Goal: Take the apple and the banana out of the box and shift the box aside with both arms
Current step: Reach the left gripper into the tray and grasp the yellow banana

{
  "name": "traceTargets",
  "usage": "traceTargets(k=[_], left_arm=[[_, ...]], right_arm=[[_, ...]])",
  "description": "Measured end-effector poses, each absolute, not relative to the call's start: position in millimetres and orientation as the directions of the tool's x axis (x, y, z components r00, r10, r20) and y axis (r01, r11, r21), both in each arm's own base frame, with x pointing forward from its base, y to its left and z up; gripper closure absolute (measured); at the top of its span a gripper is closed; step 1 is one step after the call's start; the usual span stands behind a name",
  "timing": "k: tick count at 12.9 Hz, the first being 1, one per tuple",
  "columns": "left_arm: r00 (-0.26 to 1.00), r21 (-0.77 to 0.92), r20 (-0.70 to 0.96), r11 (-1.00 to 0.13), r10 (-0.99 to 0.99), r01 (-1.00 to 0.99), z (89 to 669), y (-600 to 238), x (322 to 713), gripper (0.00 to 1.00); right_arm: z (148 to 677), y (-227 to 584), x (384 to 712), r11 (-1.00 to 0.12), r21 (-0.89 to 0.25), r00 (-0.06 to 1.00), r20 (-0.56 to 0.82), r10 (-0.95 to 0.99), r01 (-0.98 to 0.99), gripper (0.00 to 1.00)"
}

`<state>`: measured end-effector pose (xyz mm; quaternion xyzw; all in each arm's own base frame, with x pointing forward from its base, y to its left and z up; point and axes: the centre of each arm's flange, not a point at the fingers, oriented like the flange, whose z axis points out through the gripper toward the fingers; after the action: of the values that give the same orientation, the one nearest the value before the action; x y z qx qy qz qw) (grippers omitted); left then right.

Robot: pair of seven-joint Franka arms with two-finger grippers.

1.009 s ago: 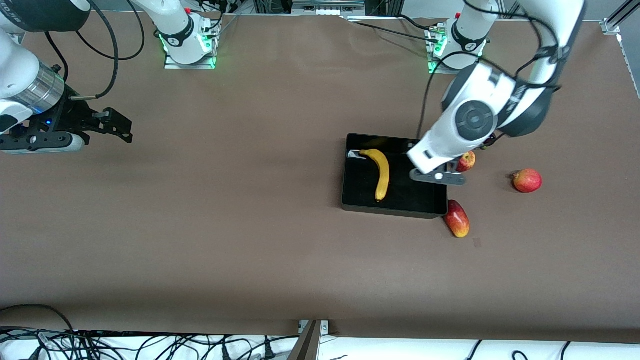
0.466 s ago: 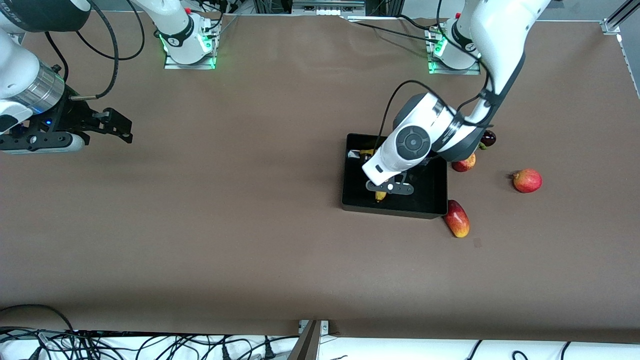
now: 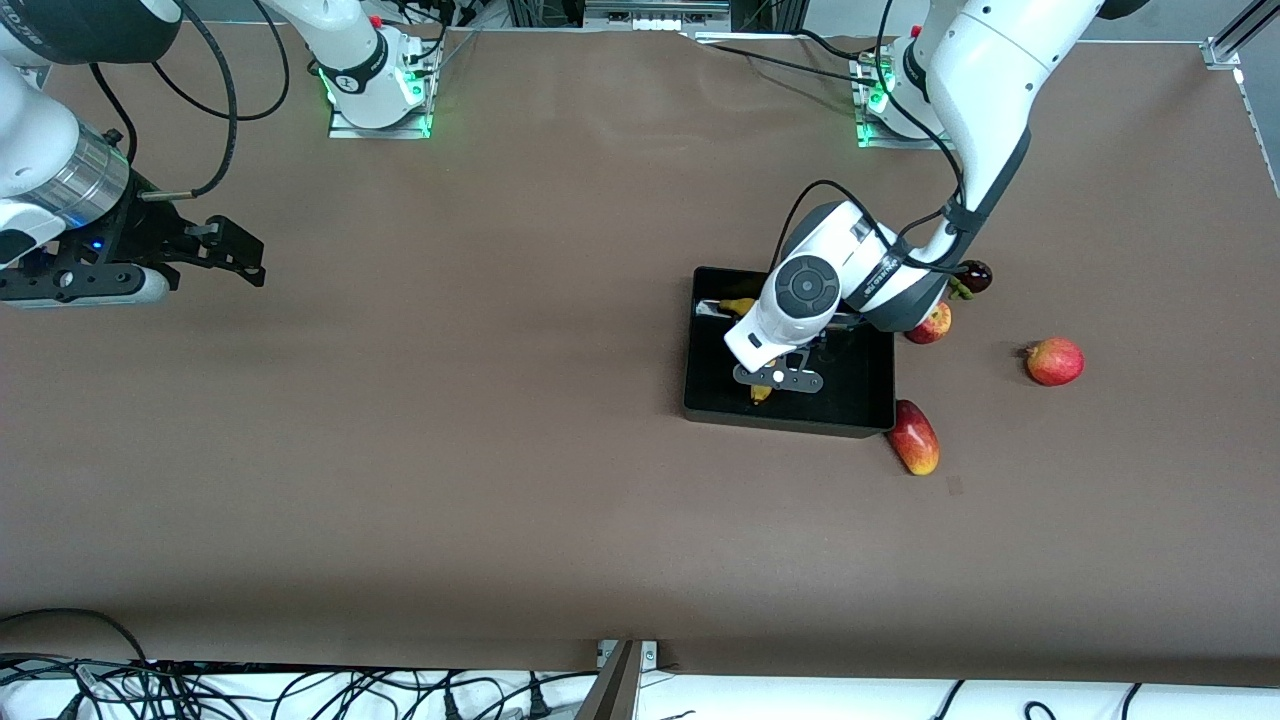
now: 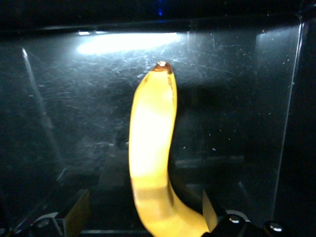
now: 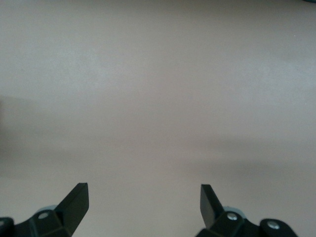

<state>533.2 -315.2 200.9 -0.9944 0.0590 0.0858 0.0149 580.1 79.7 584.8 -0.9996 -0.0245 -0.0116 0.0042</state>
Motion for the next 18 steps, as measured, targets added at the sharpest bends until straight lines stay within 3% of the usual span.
traceTargets(k=[4, 6, 11, 15, 18], left_arm=[[0.980, -0.001, -0.164, -0.994, -0.109, -0.111, 178, -303, 519, 0.00], [0.980, -0.002, -0.167, -0.994, -0.106, -0.107, 176, -300, 519, 0.07], [0.982, -0.008, -0.170, -0.996, -0.082, -0.085, 180, -287, 527, 0.64], [0.983, -0.013, -0.166, -0.997, -0.072, -0.075, 187, -282, 533, 0.65], [0.980, -0.071, -0.196, -0.996, -0.040, -0.055, 230, -272, 557, 0.65]], right_arm=[[585, 80, 580, -0.999, -0.008, 0.999, 0.023, 0.049, 0.049, 0.00], [585, 80, 580, -0.999, -0.008, 0.999, 0.023, 0.049, 0.049, 0.00], [585, 80, 580, -0.999, -0.008, 0.999, 0.023, 0.049, 0.049, 0.00], [585, 80, 580, -0.999, -0.008, 0.999, 0.023, 0.049, 0.049, 0.00], [585, 80, 580, -0.999, -0.008, 0.999, 0.023, 0.049, 0.049, 0.00]])
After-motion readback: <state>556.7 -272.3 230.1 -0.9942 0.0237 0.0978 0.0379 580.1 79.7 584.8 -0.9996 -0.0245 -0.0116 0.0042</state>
